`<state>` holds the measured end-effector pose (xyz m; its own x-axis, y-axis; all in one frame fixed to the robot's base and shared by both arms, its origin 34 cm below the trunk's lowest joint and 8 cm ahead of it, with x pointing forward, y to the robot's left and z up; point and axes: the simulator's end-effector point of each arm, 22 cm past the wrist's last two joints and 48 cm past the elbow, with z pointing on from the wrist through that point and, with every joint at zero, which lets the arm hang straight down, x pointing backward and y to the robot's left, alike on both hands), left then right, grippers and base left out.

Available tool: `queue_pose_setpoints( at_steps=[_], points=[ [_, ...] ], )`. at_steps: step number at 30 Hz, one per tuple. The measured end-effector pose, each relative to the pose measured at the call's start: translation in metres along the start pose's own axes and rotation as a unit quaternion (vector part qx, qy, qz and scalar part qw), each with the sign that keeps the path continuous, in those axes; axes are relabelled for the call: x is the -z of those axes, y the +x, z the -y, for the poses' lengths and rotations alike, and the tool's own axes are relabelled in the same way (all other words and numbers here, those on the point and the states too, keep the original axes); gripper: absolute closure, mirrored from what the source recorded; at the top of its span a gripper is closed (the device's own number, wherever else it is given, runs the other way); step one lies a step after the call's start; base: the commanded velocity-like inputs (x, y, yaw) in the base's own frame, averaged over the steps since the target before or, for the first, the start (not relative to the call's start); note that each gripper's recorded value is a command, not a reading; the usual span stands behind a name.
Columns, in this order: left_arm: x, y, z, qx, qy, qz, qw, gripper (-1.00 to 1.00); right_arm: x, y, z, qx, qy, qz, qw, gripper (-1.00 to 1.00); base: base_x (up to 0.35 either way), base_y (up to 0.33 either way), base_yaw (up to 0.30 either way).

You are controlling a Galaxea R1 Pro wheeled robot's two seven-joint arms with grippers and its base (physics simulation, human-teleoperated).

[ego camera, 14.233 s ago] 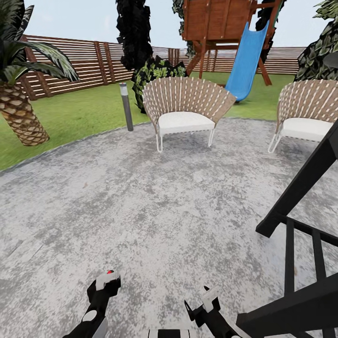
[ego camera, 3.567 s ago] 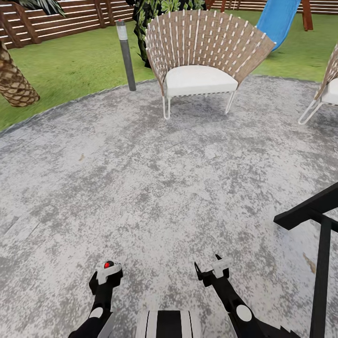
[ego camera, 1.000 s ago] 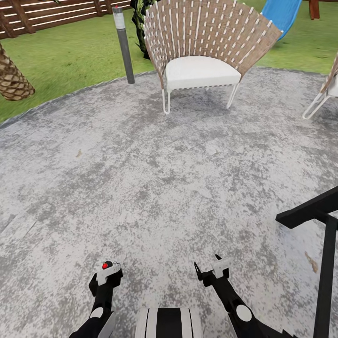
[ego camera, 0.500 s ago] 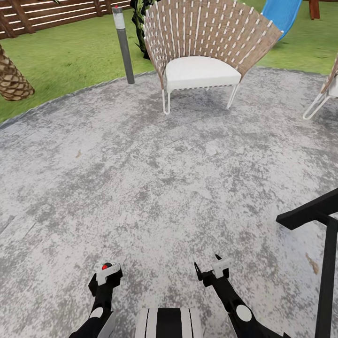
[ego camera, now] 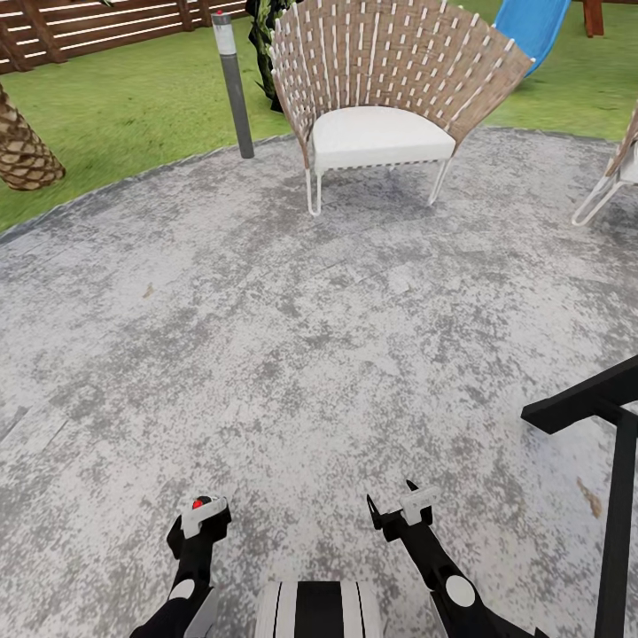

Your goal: In the garden, pick up the pesticide atomizer on the floor and spray pesticide onto both trees until each tree trunk is fully covered.

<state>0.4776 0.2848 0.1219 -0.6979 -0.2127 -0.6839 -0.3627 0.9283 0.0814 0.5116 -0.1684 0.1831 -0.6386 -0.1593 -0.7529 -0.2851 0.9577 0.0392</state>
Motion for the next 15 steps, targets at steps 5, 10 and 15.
queue_pose_setpoints(
  at_steps=[5, 10, 15],
  points=[
    [-0.0010, -0.0018, 0.0015, 0.001, 0.001, 0.001, 1.0000, -1.00, 0.0000, -0.0002, 0.0001, 0.000, 0.000, 0.000, 1.0000, -1.00, 0.000, 0.000, 0.000],
    [-0.0013, -0.0028, 0.0021, 0.001, 0.001, 0.002, 1.0000, -1.00, 0.0000, -0.0002, 0.0001, 0.000, 0.000, 0.000, 1.0000, -1.00, 0.000, 0.000, 0.000],
    [-0.0019, -0.0041, 0.0026, 0.001, 0.001, 0.003, 1.0000, -1.00, 0.0000, 0.0003, -0.0003, 0.000, 0.000, 0.000, 1.0000, -1.00, 0.000, 0.000, 0.000]
  ],
)
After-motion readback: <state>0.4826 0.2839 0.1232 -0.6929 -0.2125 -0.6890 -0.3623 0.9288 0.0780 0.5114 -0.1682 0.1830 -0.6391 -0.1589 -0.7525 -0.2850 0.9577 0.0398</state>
